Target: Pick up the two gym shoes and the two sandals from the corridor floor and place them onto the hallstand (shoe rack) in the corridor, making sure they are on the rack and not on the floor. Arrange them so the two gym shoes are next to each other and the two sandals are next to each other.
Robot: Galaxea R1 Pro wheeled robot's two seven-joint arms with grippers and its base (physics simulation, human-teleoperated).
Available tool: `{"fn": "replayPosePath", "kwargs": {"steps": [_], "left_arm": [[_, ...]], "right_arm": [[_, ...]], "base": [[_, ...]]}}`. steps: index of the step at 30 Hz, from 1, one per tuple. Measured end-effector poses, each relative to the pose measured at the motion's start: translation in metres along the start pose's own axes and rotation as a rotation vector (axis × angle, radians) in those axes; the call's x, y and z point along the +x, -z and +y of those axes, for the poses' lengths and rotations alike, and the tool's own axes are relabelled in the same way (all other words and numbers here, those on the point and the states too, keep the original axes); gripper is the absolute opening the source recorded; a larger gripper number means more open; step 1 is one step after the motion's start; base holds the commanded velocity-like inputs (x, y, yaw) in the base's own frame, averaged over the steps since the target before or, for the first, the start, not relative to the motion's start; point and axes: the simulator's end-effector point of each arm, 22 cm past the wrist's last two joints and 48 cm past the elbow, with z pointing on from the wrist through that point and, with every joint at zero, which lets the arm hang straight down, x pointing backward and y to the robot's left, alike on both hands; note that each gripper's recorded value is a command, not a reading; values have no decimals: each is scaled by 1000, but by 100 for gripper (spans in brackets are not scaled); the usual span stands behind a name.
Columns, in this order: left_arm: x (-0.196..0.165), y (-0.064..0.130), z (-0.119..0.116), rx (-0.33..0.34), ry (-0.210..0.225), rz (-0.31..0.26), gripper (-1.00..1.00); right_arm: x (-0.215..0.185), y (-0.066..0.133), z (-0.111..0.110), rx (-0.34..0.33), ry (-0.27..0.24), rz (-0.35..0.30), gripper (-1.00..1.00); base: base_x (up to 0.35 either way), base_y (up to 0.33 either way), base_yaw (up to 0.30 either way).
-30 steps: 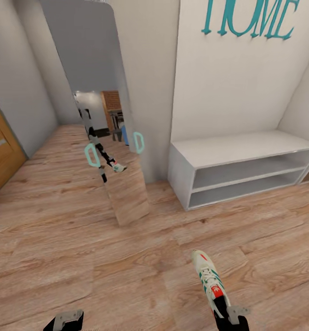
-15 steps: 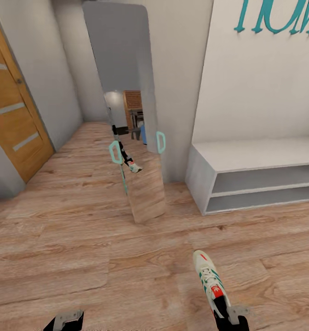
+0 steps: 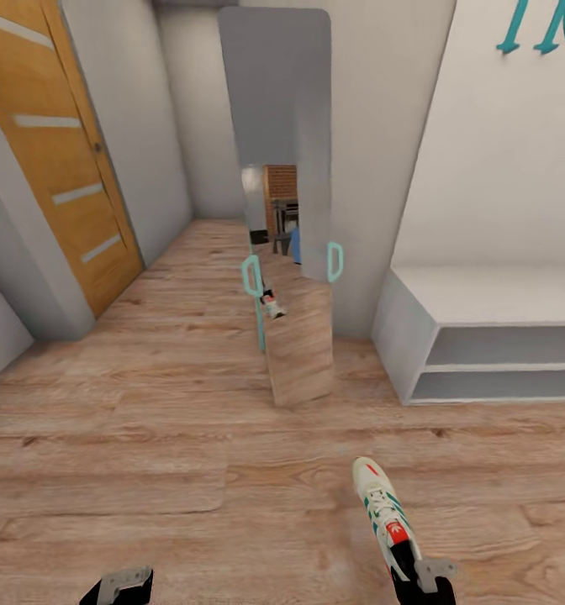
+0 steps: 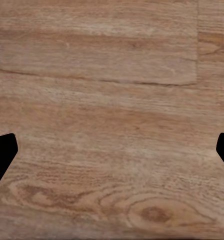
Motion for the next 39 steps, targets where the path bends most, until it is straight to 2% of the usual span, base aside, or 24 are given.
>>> {"fn": "replayPosePath", "kwargs": {"steps": [39], "left_arm": [[0, 0, 0, 1, -3, 0, 100]], "right_arm": [[0, 0, 0, 0, 0, 1, -100]], "base": [[0, 0, 279]]}}
